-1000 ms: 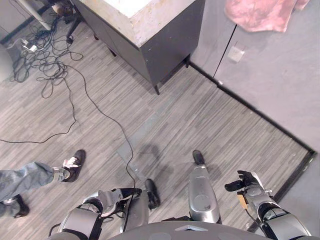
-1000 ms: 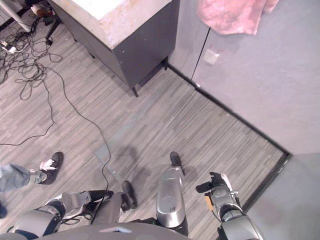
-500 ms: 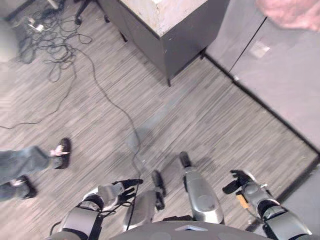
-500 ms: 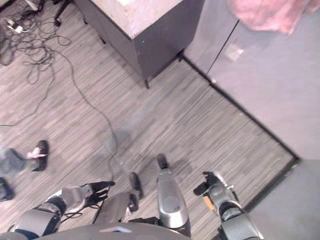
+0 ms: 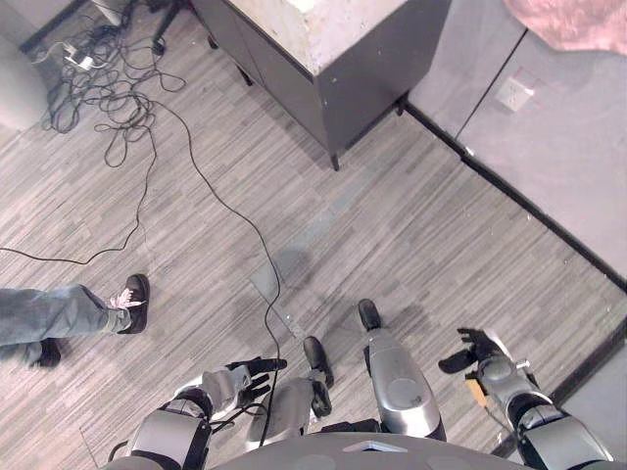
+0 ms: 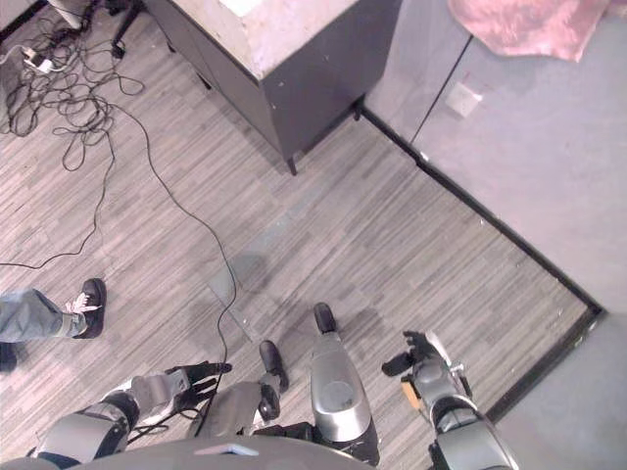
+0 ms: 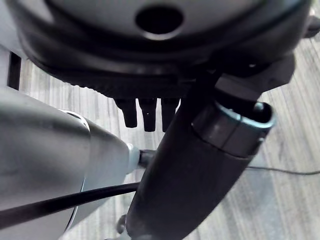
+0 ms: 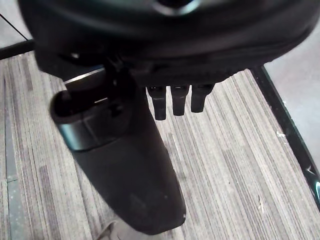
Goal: Organize the bathroom.
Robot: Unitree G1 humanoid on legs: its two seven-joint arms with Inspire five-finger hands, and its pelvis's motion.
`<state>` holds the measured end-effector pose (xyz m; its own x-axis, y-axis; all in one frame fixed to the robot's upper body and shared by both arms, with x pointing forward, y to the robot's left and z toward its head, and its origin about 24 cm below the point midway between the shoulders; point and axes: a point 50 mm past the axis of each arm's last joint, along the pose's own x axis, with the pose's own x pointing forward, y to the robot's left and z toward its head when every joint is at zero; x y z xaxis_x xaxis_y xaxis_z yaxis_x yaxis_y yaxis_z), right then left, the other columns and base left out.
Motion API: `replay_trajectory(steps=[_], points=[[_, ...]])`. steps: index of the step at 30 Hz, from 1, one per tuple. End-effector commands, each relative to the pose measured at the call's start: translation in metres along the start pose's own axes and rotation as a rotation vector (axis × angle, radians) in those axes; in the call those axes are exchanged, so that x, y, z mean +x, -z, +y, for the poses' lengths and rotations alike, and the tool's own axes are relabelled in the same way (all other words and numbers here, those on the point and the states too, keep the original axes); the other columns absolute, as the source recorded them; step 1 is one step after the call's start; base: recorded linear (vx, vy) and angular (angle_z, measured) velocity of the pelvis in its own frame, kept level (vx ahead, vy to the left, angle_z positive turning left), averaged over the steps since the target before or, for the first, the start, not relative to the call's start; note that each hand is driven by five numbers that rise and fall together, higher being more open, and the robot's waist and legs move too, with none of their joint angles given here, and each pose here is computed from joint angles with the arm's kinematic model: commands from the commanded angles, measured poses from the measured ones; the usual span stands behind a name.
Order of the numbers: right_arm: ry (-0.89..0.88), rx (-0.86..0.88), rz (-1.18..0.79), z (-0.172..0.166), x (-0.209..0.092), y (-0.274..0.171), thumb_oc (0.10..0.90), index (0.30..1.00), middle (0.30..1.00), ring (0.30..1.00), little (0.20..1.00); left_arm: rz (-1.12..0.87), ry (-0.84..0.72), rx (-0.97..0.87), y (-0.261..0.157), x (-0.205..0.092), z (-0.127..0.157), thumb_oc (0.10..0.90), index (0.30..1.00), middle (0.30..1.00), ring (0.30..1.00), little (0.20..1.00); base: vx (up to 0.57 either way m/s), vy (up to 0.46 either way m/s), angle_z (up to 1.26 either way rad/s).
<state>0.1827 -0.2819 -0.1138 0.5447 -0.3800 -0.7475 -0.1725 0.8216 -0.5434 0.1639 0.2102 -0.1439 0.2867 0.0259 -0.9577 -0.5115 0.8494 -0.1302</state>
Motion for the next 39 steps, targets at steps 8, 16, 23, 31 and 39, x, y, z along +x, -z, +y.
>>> replay_trajectory(steps=[8,16,23,31,39], points=[[0.049,0.026,-0.016,-0.002,-0.001,0.002,0.800,0.900,0.900,0.900,0.900,0.042,-0.134,0.017,0.013,-0.001,0.025,0.800,0.900,0.900,0.900,0.900,0.28,0.242,-0.37],[0.015,0.013,-0.051,-0.003,0.000,-0.008,0.800,0.900,0.900,0.900,0.900,0.049,-0.195,-0.010,0.017,-0.006,0.059,0.800,0.900,0.900,0.900,0.900,0.15,0.133,-0.79],[0.038,0.083,0.033,-0.002,-0.003,0.020,0.800,0.900,0.900,0.900,0.900,0.049,-0.193,0.026,0.023,-0.009,0.074,0.800,0.900,0.900,0.900,0.900,0.14,0.094,-0.30],[0.006,0.009,0.045,-0.002,-0.005,0.028,0.800,0.900,0.900,0.900,0.900,0.035,-0.204,0.070,0.027,-0.010,0.082,0.800,0.900,0.900,0.900,0.900,0.15,0.162,-0.50],[0.043,0.051,0.027,-0.008,-0.004,0.022,0.800,0.900,0.900,0.900,0.900,-0.168,-0.163,-0.026,-0.011,-0.008,0.051,0.800,0.900,0.900,0.900,0.900,0.08,-0.027,-0.63]])
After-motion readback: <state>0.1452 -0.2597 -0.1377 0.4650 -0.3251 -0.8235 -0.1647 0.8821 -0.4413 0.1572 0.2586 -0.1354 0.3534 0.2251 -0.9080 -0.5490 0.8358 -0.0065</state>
